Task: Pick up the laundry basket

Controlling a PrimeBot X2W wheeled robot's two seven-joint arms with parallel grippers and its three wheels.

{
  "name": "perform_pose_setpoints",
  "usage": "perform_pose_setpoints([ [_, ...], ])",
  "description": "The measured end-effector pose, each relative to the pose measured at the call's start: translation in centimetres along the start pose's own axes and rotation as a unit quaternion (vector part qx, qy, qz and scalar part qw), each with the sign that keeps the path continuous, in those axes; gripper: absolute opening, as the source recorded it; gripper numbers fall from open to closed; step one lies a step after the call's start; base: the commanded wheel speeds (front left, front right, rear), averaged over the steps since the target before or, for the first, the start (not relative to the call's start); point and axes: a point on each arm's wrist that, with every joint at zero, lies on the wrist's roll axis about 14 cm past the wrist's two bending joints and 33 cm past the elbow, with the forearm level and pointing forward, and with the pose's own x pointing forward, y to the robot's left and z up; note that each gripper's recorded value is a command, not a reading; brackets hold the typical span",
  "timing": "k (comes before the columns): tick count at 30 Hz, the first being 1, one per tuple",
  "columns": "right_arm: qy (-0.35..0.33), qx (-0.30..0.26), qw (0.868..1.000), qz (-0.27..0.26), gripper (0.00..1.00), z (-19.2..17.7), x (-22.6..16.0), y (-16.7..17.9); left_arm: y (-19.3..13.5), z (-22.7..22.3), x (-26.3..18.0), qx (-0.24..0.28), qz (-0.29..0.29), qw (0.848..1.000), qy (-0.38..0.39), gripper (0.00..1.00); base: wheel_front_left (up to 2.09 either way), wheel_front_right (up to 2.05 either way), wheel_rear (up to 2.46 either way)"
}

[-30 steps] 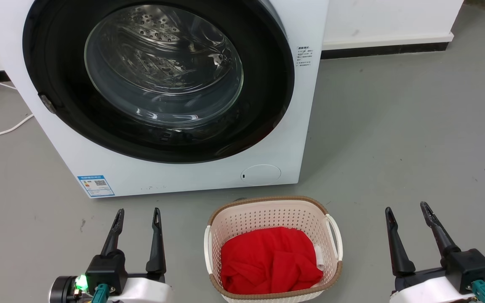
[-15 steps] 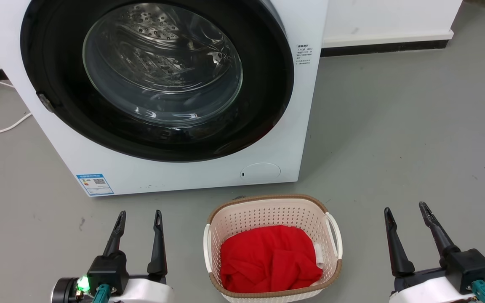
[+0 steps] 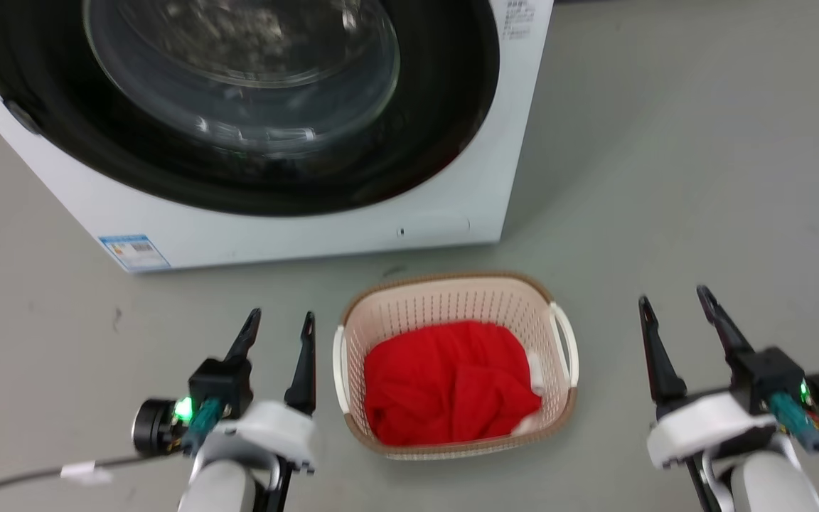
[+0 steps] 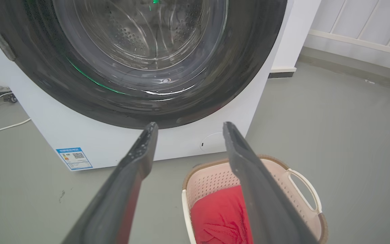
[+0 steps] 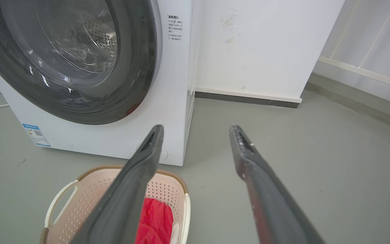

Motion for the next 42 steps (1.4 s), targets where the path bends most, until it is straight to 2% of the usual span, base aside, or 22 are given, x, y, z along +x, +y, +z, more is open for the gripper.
perform_pose_setpoints([
  [5,0.033,-0.01,0.999,0.008,1.0,-2.5,3.3,0.0,-0.6,-3.9,3.2,-0.002,-0.02,0.998,0.058,1.0,0.0,0.0,0.0],
  [11,0.109,-0.016,0.994,0.029,1.0,-8.2,6.1,0.8,-0.6,-9.2,5.9,-0.007,-0.033,0.991,0.13,1.0,0.0,0.0,0.0],
  [16,0.142,-0.03,0.989,0.037,1.0,-11.4,8.6,0.5,-1.0,-12.5,8.8,-0.015,-0.051,0.984,0.168,1.0,0.0,0.0,0.0],
  [19,0.175,-0.031,0.983,0.04,1.0,-14.2,9.0,0.3,-1.0,-16.1,8.7,-0.016,-0.054,0.975,0.217,1.0,0.0,0.0,0.0],
  [20,0.21,-0.03,0.976,0.045,1.0,-17.0,9.0,0.3,-0.9,-18.1,9.6,-0.018,-0.058,0.969,0.241,1.0,0.0,0.0,0.0],
  [27,0.276,-0.03,0.958,0.073,1.0,-22.4,9.3,1.3,-0.1,-22.9,9.7,-0.018,-0.052,0.951,0.305,1.0,0.0,0.0,0.0],
  [42,0.356,-0.031,0.928,0.099,1.0,-30.2,10.6,2.2,1.3,-29.3,9.8,-0.021,-0.047,0.926,0.375,1.0,0.0,0.0,0.0],
])
